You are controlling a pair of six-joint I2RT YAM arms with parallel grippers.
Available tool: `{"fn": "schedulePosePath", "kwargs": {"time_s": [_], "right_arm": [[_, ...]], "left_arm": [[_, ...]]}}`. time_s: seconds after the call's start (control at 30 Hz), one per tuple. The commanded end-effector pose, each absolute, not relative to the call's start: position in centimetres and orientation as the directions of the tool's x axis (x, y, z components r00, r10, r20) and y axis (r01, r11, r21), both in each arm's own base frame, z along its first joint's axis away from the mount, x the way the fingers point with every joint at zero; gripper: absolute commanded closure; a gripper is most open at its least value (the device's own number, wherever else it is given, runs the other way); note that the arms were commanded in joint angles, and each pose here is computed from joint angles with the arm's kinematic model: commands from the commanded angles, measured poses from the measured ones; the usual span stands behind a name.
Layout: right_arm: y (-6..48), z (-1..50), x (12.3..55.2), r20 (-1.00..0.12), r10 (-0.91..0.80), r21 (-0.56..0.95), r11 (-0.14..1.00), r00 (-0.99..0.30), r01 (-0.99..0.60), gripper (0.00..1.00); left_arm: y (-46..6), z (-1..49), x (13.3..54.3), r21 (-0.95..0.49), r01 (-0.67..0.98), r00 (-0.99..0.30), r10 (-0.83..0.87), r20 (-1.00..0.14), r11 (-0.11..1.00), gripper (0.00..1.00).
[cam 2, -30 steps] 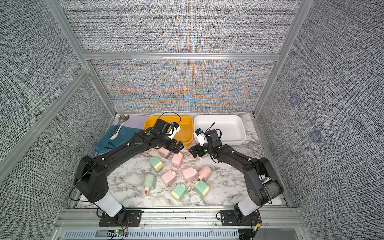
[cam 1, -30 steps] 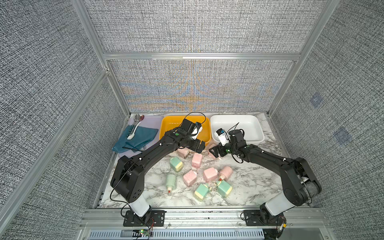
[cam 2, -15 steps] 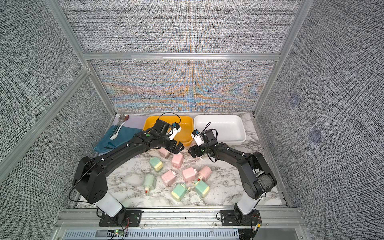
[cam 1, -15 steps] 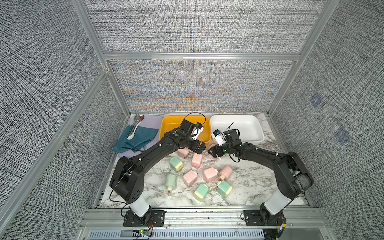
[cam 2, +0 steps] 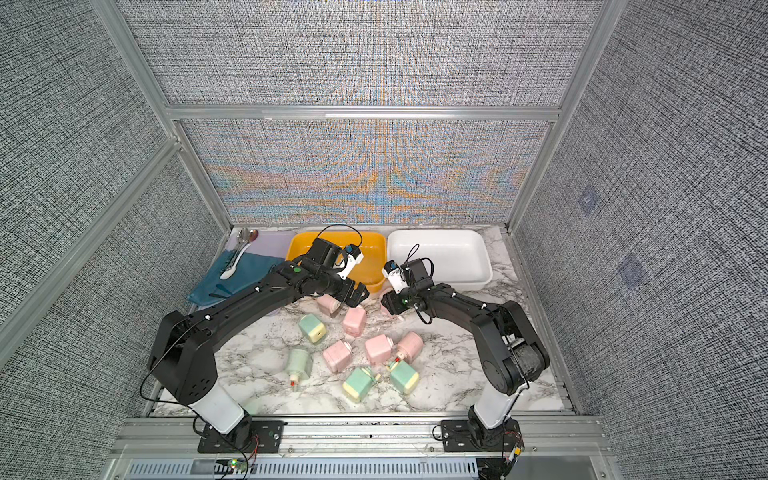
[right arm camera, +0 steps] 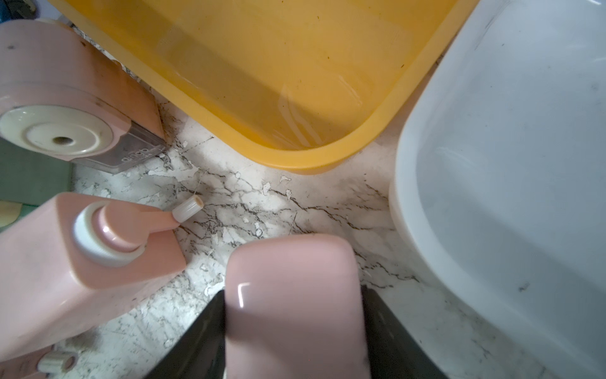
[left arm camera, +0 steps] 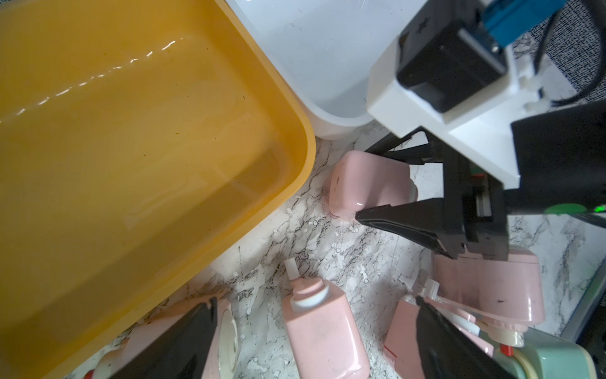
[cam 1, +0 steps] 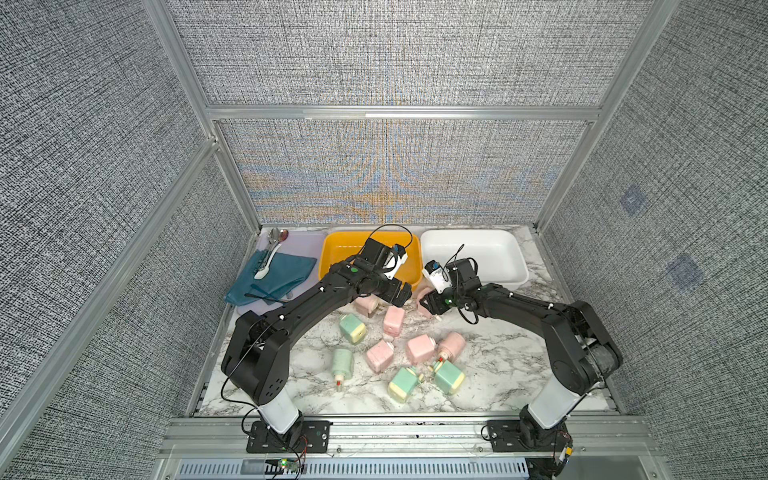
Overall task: Place the pencil sharpeners by color into the storage box
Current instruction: Pick up the pencil sharpener from the center of the board.
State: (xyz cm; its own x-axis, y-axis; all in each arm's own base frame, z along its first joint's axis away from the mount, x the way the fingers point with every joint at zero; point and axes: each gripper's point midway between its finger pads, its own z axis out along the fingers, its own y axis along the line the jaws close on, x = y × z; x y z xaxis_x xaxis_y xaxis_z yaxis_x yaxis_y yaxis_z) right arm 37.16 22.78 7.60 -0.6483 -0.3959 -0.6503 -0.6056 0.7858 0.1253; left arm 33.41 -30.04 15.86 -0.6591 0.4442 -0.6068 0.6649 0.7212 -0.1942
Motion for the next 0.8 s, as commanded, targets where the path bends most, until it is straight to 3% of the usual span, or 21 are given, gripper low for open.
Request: {"fn": "schedulePosePath", "kwargs": {"time_s": [0.0, 0.1, 0.17, 0.33, 0.57, 0.77], "right_arm": [[22.6, 8.0, 36.9, -0.65, -0.411, 0.109, 0.782, -0.639, -0.614, 0.45], [22.4, 8.3, 36.6, -0.65, -0.42, 0.102, 0.778, -0.634, -0.62, 0.51], [22.3, 8.7, 36.3, -0.652, -0.426, 0.099, 0.773, -0.628, -0.627, 0.61], [22.4, 10.8, 35.6, -0.67, -0.43, 0.105, 0.752, -0.605, -0.651, 1.0], [20.3, 17.0, 36.5, -0.78, -0.302, 0.147, 0.762, -0.548, -0.631, 1.0], [15.5, 20.5, 39.8, -0.84, -0.115, 0.191, 0.852, -0.531, -0.488, 1.0]], "left_arm": [[-30.1, 16.0, 33.7, -0.186, 0.671, -0.649, 0.448, -0.615, 0.717, 0.01], [-30.2, 15.9, 33.8, -0.188, 0.671, -0.651, 0.447, -0.614, 0.718, 0.01], [-30.3, 15.8, 33.8, -0.192, 0.668, -0.654, 0.444, -0.612, 0.719, 0.01], [-31.3, 16.5, 34.3, -0.248, 0.643, -0.681, 0.392, -0.619, 0.725, 0.01], [-32.7, 17.0, 37.7, -0.345, 0.482, -0.768, 0.2, -0.608, 0.805, 0.01], [-34.0, 15.9, 40.5, -0.393, 0.365, -0.813, 0.083, -0.576, 0.844, 0.01]]}}
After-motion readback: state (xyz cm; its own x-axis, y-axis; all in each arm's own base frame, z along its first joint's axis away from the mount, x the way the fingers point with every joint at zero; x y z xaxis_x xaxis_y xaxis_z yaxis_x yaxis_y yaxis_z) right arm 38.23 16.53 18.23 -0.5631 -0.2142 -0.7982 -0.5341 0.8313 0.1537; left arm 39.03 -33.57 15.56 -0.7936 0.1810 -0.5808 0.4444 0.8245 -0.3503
